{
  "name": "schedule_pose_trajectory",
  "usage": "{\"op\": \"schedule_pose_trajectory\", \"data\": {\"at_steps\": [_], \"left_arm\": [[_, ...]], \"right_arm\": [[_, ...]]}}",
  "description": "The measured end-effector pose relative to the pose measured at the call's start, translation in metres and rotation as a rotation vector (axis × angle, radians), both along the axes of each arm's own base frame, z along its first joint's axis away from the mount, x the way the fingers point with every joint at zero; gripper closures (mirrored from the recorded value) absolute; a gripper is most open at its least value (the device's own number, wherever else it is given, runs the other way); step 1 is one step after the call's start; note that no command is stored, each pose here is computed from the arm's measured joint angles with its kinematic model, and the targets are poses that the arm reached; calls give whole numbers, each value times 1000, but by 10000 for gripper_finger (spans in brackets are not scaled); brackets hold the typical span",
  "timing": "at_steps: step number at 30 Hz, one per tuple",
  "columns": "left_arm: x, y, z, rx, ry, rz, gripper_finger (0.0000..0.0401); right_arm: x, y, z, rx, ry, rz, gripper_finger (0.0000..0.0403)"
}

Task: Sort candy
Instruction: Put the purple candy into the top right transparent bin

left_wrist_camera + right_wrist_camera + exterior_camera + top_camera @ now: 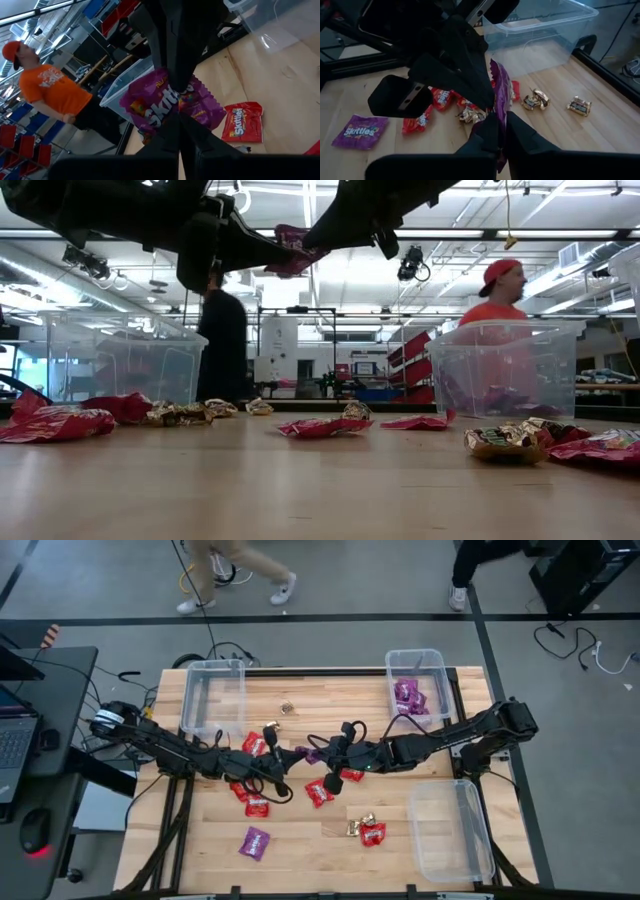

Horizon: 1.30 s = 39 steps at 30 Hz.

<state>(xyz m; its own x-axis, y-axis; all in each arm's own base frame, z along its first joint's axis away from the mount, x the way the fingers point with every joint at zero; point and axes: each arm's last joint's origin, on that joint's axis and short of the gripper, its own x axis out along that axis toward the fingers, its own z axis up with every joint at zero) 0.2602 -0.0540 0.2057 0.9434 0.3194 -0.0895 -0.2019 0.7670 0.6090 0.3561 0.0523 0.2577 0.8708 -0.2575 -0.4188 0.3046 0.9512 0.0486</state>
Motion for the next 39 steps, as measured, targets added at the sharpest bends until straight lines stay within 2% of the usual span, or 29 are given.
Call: {"op": "schedule_pose_trajectory", "data": {"at_steps": [12, 16, 19, 26, 39], "left_arm": [[0, -1, -2, -30, 7, 2, 279], [-1, 1, -3, -37, 10, 56, 258], [-2, 2, -3, -29, 13, 99, 254], [-2, 2, -8, -13, 63, 101, 254], [-3, 2, -9, -12, 77, 102, 254]], "right_arm": [[-1, -2, 0, -33, -4, -59, 400], [0, -4, 1, -36, -6, -75, 401], [0, -7, 1, -30, -11, -88, 401], [-4, -17, 9, -41, -29, -143, 402], [-39, -51, 42, -105, 8, -329, 403]]}}
